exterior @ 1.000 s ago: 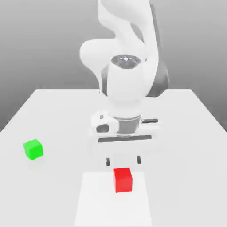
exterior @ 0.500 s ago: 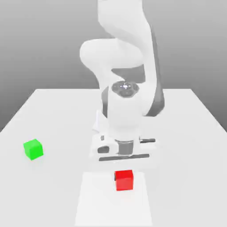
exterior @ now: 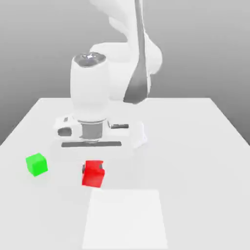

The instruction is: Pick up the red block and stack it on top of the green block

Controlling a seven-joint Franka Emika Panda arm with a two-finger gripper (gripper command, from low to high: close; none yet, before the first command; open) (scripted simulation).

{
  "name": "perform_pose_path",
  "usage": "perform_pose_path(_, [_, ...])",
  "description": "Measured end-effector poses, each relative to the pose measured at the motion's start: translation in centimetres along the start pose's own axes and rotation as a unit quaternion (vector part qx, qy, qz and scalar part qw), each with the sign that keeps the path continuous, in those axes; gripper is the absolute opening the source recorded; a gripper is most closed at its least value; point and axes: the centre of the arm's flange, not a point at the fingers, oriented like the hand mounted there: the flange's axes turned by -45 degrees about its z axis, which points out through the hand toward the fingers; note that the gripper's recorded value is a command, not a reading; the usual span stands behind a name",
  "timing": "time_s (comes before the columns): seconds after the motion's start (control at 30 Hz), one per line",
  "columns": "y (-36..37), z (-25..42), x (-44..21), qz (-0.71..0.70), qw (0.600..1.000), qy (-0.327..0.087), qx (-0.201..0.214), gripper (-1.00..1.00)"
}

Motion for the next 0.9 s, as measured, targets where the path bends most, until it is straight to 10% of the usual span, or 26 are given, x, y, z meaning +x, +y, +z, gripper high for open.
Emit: perform_pose_path(0.9, [16.5, 2.5, -17.1, 0.029, 0.999, -0.001, 0.039, -1.0])
